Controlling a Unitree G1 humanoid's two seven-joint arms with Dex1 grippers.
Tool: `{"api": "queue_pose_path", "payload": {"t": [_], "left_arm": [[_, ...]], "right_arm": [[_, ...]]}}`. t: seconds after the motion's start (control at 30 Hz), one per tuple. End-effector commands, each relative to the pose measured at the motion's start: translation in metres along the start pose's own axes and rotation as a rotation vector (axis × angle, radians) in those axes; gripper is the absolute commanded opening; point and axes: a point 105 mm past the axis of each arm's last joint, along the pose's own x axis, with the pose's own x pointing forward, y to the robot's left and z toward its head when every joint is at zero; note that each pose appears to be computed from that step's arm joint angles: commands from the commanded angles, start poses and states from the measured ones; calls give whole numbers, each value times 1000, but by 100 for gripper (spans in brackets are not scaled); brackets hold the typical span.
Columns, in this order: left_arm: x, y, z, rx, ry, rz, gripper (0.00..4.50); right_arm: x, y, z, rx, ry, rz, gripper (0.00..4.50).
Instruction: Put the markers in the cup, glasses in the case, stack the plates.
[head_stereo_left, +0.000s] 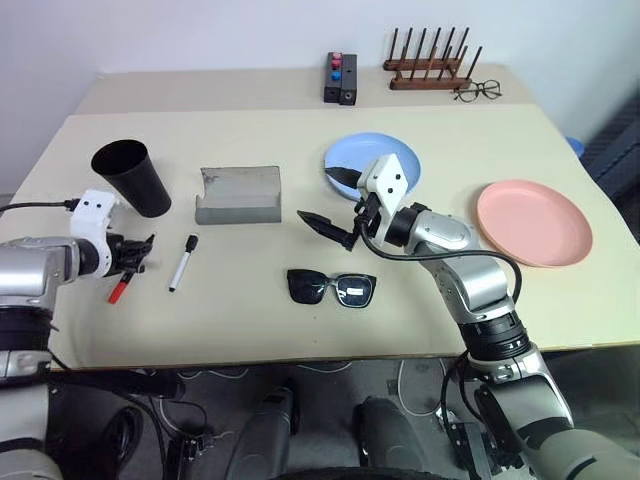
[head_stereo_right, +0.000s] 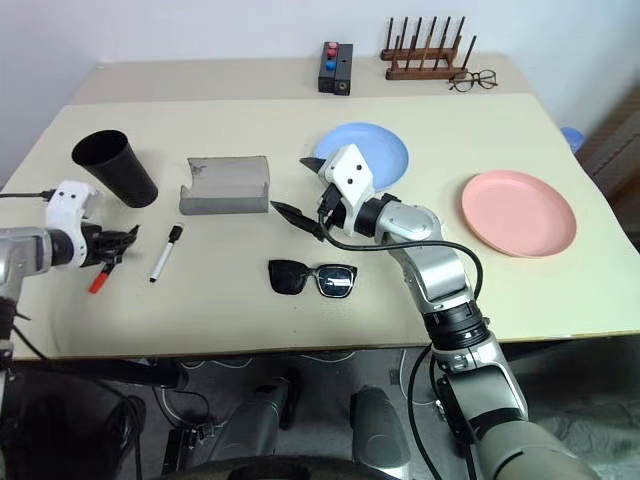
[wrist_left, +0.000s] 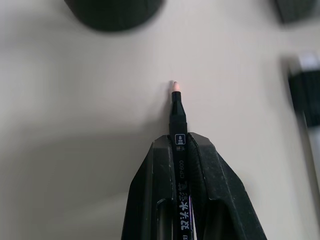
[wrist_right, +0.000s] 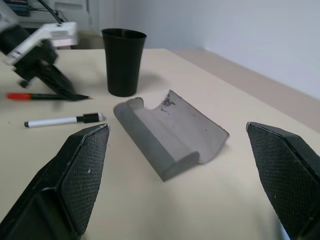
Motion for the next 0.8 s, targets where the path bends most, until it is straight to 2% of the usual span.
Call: {"api": "queue_pose_path", "payload": {"t": [0.03,0.3,0.4,0.6,0.63,0.8], "left_arm": [[-16,6,-10,-7,32,26,4],[-26,0,-33,-20,93,27,4],[-24,4,-33,-42,83,48,119],[-24,2,-26,-9,89,36,421],[-24,1,-25,6,95,27,437],[-23,0,-15,81,117,-6,437]], "right_arm": [[-1,-4,13,-46,-41,-2,450],[1,0,11,-50,-43,15,450],[1,0,11,-46,-42,16,450],[0,3,8,-48,-29,22,450],[0,3,8,-47,-30,22,450],[0,4,7,-41,-28,19,450]]}}
